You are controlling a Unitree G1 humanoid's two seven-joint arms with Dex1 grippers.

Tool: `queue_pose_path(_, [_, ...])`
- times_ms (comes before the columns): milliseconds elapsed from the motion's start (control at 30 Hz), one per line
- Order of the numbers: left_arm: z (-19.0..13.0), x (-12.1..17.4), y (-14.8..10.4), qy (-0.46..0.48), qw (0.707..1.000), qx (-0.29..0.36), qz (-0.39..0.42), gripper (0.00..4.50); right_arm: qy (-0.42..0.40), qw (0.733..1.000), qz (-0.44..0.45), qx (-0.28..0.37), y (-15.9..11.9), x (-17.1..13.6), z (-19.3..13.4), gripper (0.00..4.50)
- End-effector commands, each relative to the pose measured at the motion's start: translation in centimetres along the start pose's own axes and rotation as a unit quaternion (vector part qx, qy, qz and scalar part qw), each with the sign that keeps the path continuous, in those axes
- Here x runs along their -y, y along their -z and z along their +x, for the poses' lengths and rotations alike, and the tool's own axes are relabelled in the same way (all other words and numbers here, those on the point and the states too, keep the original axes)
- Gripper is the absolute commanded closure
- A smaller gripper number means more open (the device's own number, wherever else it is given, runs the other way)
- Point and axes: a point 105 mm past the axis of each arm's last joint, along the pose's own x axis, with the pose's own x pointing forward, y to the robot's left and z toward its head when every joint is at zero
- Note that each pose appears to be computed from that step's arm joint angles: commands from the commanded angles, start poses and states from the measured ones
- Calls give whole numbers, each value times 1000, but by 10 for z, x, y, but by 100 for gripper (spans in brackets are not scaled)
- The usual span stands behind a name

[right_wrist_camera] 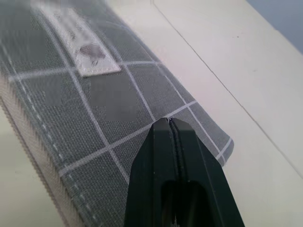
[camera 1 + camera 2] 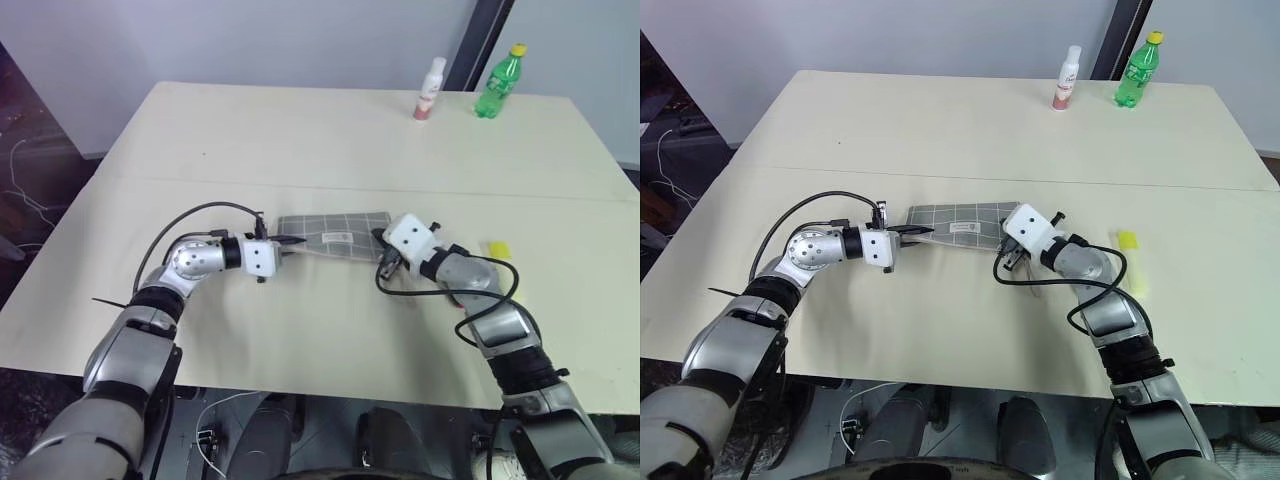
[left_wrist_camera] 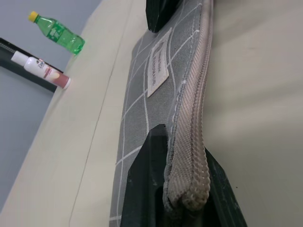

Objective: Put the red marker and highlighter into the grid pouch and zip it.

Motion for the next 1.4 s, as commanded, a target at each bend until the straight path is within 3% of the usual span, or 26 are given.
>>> queue_pose_path(33, [-11,-5,1,-22,1000,0,-11,450,10,998,21,60,-33,13,-13,306])
queue_pose_path(100, [-16,-6,2,-32,999,-4,-14,450,16,995,53,79,-43,17,-23,202])
queue_pose_path(233, [-24,-4,7,-65,997,-28,-24,450,-17,993,108,42,-38,6,-52,2])
queue_pose_path(467, [-30,-5,9,-136,987,-59,-61,450,-5,989,145,-30,-14,-23,-61,2])
queue_pose_path(533, [-26,-1,6,-137,987,-59,-62,450,3,985,162,-59,0,-31,-54,2])
queue_pose_path(767, [-19,-4,-3,-141,987,-54,-62,450,55,976,201,-58,5,-27,-12,2])
queue_pose_path(900, [-18,-7,-3,-144,986,-56,-60,450,61,973,216,-49,2,-25,4,129])
queue_pose_path(967, [-18,-9,-3,-148,985,-58,-58,450,52,975,209,-46,-1,-26,7,243])
queue_pose_path(1100, [-14,-13,-6,-155,985,-56,-56,450,-24,993,107,-41,-18,-50,19,445])
queue_pose_path(1200, [-7,-7,-11,-146,987,-46,-53,450,-63,996,57,-10,-41,-62,31,445])
queue_pose_path(1400, [1,1,-19,-127,990,-32,-46,450,-160,985,-61,24,-64,-91,51,445])
